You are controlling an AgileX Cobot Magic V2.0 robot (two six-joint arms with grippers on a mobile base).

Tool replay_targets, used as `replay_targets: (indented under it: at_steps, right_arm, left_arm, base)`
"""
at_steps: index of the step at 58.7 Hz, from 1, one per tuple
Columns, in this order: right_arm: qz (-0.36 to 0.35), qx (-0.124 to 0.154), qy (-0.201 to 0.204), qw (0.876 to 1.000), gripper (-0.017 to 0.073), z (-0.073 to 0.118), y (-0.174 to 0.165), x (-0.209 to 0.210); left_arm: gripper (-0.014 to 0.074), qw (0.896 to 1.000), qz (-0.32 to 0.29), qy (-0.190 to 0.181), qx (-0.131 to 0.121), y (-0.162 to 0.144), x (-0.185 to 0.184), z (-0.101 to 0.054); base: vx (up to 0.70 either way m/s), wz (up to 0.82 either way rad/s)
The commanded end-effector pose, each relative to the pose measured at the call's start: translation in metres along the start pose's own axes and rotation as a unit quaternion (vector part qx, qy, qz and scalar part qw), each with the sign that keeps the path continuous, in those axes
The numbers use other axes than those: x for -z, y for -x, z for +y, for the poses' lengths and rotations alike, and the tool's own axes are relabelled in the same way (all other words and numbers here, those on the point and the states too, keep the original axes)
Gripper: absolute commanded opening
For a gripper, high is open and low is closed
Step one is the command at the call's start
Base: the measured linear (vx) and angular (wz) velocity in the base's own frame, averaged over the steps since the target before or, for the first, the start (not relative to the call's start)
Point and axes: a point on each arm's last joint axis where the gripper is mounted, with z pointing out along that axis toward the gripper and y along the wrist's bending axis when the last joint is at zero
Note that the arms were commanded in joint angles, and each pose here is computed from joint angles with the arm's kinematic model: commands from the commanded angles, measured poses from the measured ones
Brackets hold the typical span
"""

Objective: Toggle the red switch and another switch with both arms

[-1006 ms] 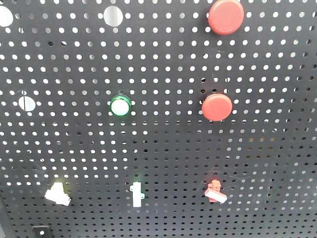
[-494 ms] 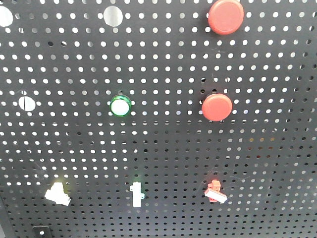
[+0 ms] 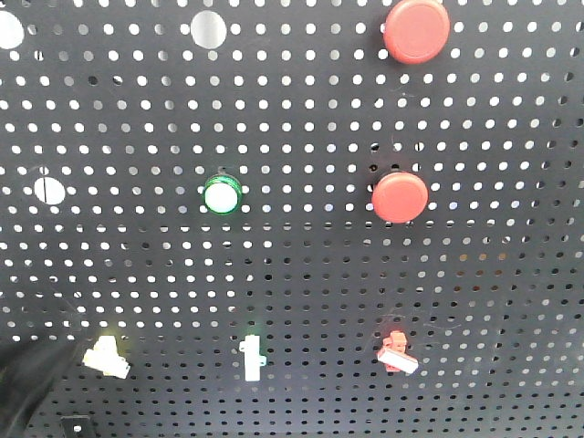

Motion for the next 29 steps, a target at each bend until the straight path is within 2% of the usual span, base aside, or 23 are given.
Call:
replay_targets:
  at_steps: [1, 6, 19, 29]
  right_arm:
    - [-0.050, 0.002, -0.002, 0.999, -0.0006, -0.001, 0.017, 0.000]
    - [-0.050, 0.002, -0.002, 0.999, -0.0006, -0.001, 0.017, 0.000]
    - [-0.050, 0.002, -0.002, 0.999, -0.0006, -0.001, 0.017, 0.000]
    - [-0.050, 0.002, -0.002, 0.999, -0.0006, -0.001, 0.017, 0.000]
  left_arm:
    - [0.0002, 0.998, -0.058, 0.009, 0.006, 0.024, -0.009, 0.002]
    - [0.0002, 0.999, -0.042, 0.008, 0.012, 0.019, -0.018, 0.002]
    - [0.0002, 0.999, -0.010, 0.013, 0.044, 0.008, -0.027, 0.002]
    - [0.0002, 0.998, 0.051, -0.001, 0.049, -0.002, -0.025, -0.001]
  base:
    - [0.00, 0.00]
    - [0.00, 0.00]
    - [0.00, 0.00]
    - [0.00, 0.00]
